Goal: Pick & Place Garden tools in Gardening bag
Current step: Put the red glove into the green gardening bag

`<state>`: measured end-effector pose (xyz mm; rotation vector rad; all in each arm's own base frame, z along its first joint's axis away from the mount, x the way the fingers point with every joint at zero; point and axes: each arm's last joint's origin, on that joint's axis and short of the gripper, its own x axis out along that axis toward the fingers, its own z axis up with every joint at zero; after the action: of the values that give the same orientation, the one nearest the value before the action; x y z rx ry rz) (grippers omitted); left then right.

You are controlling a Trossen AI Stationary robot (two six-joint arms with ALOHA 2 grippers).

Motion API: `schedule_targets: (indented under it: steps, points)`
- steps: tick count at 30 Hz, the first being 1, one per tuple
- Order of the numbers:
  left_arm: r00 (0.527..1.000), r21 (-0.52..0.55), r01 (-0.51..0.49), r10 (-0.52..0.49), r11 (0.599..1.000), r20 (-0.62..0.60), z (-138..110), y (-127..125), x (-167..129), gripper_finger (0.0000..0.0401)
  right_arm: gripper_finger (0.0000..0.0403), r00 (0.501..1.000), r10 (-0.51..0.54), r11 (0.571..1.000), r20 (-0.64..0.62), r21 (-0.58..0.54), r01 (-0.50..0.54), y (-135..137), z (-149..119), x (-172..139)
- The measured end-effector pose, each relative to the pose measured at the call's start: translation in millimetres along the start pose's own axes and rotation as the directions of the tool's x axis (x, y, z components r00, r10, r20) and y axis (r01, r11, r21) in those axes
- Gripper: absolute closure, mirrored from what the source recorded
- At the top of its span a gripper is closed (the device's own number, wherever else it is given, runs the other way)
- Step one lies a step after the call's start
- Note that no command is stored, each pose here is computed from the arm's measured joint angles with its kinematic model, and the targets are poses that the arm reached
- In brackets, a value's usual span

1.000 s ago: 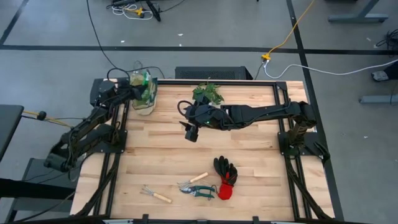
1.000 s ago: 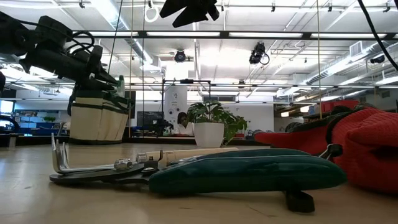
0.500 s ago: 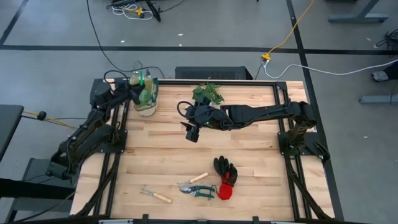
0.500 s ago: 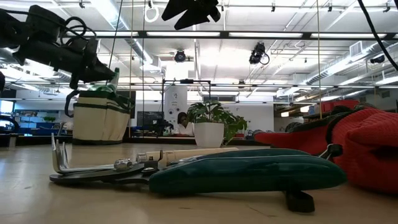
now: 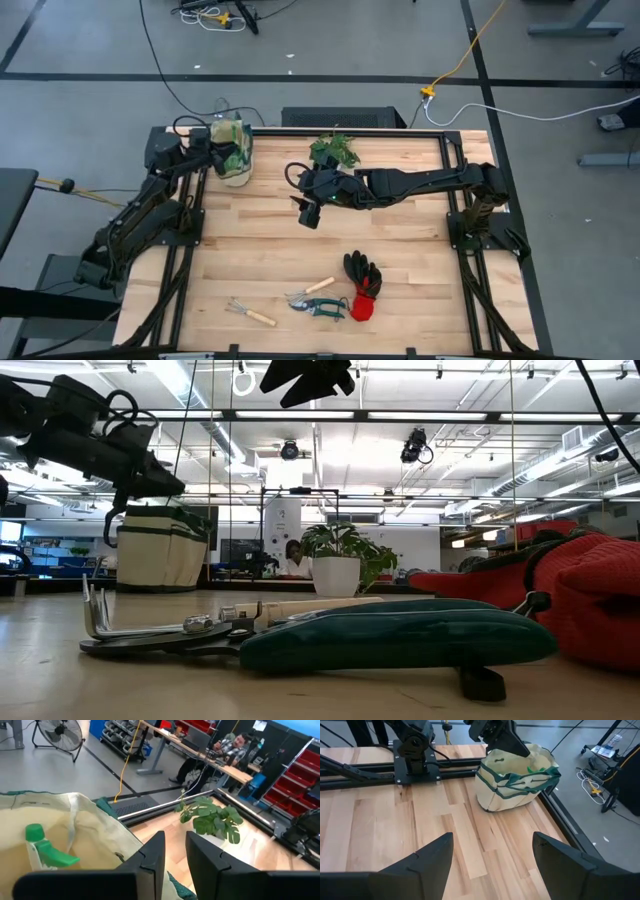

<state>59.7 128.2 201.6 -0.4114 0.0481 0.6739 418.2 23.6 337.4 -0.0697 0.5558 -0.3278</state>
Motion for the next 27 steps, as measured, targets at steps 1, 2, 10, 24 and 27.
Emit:
schedule_targets:
  steps: [1,2,10,24,27]
  points:
    - [1.0,0.002,0.001,-0.001,1.0,0.002,0,0,0,0.032,0.0128,1.0,0.0,1.0,0.0,0.001,0.0,0,0,0]
    - [1.0,0.004,0.001,-0.001,1.0,0.005,0,-1,-1,0.032,0.0128,1.0,0.0,1.0,0.0,0.001,0.0,0,0,0]
    - [0.995,-0.043,0.095,-0.093,0.995,0.033,5,-8,-6,0.0321,0.0128,1.0,0.0,1.0,0.0,0.001,0.0,0,0,0]
    - [0.83,-0.007,0.557,-0.557,0.83,0.017,15,-45,-30,0.0321,0.0128,0.998,0.052,0.998,-0.041,0.022,-0.052,3,-4,-1]
    - [0.781,-0.007,0.624,-0.624,0.781,0.012,16,-54,-34,0.0321,0.0128,0.997,0.062,0.998,-0.05,0.033,-0.06,3,-5,-1]
